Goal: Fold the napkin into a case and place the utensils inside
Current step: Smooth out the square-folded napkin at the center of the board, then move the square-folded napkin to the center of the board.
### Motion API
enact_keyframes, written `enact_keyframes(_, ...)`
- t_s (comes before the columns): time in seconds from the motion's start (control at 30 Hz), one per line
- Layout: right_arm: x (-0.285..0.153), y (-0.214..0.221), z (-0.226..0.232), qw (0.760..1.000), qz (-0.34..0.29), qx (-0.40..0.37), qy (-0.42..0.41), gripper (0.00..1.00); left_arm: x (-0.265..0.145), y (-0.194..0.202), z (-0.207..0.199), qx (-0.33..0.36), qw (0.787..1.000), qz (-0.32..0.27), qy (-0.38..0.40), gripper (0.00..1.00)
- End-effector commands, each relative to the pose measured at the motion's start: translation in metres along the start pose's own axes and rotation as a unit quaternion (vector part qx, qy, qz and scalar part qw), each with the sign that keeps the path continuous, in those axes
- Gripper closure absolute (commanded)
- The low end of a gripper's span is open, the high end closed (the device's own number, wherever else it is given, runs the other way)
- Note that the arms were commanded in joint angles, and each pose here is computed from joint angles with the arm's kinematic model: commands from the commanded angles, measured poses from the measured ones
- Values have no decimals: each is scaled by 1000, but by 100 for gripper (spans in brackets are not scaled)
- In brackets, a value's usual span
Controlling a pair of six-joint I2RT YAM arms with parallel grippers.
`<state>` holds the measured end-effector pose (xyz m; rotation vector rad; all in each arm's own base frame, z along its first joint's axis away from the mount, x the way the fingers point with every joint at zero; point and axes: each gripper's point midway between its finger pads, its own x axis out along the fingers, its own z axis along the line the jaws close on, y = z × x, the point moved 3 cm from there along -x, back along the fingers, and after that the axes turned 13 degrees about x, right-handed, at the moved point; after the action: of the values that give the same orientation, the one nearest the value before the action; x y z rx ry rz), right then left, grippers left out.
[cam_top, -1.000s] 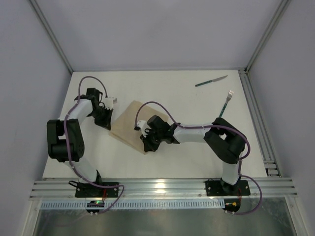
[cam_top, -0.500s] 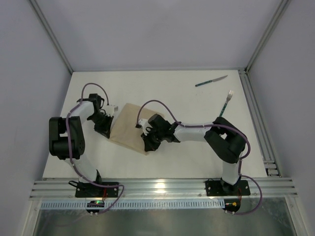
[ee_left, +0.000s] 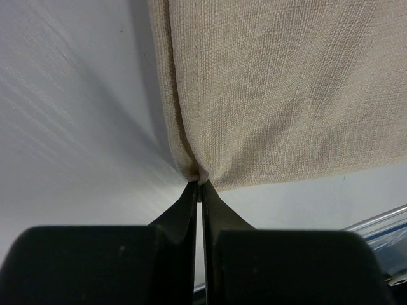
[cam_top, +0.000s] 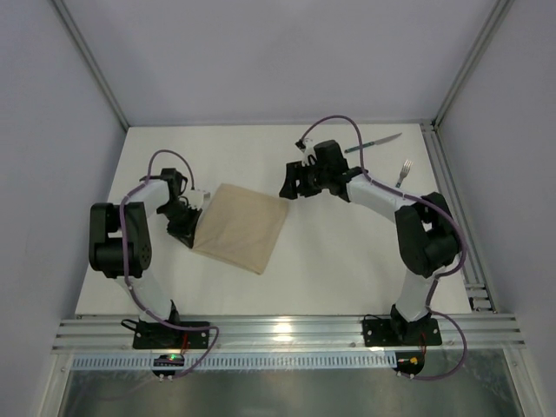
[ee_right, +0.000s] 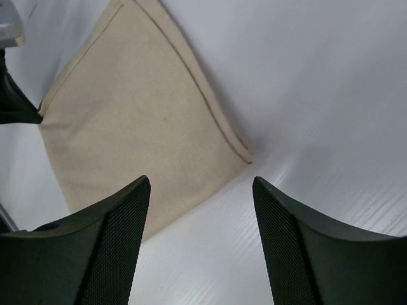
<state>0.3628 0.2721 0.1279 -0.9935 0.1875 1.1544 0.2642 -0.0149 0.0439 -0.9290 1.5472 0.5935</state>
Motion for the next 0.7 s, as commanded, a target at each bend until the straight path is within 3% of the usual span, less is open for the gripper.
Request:
enact_keyframes(0.0,16,-4,-11,1000,21,0,19,29,13,2,5,25,999,15,-29,100)
enact_keyframes(0.3,53,11,-25,997,74,22,-3,30,11,-1,6,30,999,16,-41,100)
enact_keyframes(0.5,59,20,-34,996,78,35,8,47,9,3,9,32,998,23,-52,100)
enact_keyframes(0.53,60,22,-36,996,79,40,11,54,8,2,10,33,998,22,-55,100)
enact_keyframes(0.67,59,33,-41,995,82,52,15,61,4,0,13,37,997,20,-68,100)
